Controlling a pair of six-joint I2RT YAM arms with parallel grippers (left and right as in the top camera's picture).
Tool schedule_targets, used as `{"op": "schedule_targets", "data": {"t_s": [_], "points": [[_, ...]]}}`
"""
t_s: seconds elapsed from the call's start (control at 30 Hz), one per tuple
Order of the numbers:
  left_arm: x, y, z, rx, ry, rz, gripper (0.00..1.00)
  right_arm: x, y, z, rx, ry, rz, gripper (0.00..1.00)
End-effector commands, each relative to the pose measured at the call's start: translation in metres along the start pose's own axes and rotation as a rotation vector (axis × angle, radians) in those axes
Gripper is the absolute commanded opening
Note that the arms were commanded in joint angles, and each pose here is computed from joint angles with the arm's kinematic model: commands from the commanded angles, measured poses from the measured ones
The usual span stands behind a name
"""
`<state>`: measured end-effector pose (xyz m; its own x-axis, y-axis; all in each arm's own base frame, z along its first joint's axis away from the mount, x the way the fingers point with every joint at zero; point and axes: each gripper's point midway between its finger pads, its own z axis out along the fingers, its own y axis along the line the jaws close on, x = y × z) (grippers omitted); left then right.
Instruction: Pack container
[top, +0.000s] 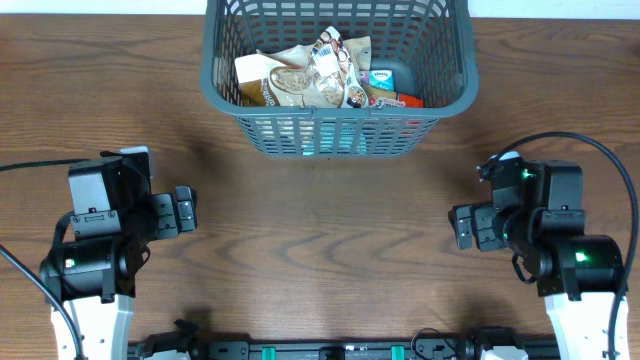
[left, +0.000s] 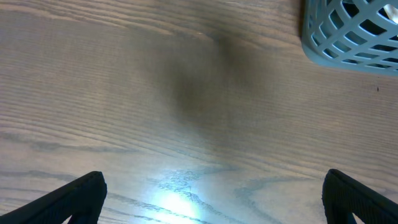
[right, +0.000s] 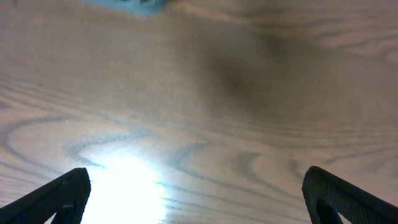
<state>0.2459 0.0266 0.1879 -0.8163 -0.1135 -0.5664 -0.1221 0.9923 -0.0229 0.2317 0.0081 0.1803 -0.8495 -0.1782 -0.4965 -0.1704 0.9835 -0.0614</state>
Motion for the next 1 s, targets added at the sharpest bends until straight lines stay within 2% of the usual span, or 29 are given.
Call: {"op": "schedule_targets", "data": {"t_s": [0.0,0.13,0.3,0.47,0.63,0.8,0.97], "points": [[-0.001,-0.001,-0.002,0.007,-0.007,-0.008,0.99,0.006,0.003,0.008,-0.013,0.033,0.007,0.99],[-0.001,-0.002,-0.002,0.008,-0.007,-0.008,0.99,0.004,-0.012,0.012,0.071,0.045,0.002,0.99],[-0.001,-0.002,-0.002,0.008,-0.007,-0.008,0.99,-0.004,0.0,0.013,0.012,-0.026,-0.002,0.99],[-0.001,-0.002,-0.002,0.008,-0.007,-0.008,0.99,-0.001,0.024,0.0,-0.069,-0.201,-0.028,0.99],[-0.001,-0.002,-0.002,0.008,-0.007,-0.008,0.99,-0.008,0.041,-0.02,-0.094,-0.476,-0.083,0.99],[-0.001,-0.002,-0.002,0.008,-0.007,-0.008,0.99,-0.018,0.036,-0.031,-0.049,-0.687,-0.08,0.99],[-0.001,-0.001,-0.002,0.007,-0.007,-0.008,0.99,-0.027,0.027,-0.031,0.016,-0.83,-0.062,0.99]]}}
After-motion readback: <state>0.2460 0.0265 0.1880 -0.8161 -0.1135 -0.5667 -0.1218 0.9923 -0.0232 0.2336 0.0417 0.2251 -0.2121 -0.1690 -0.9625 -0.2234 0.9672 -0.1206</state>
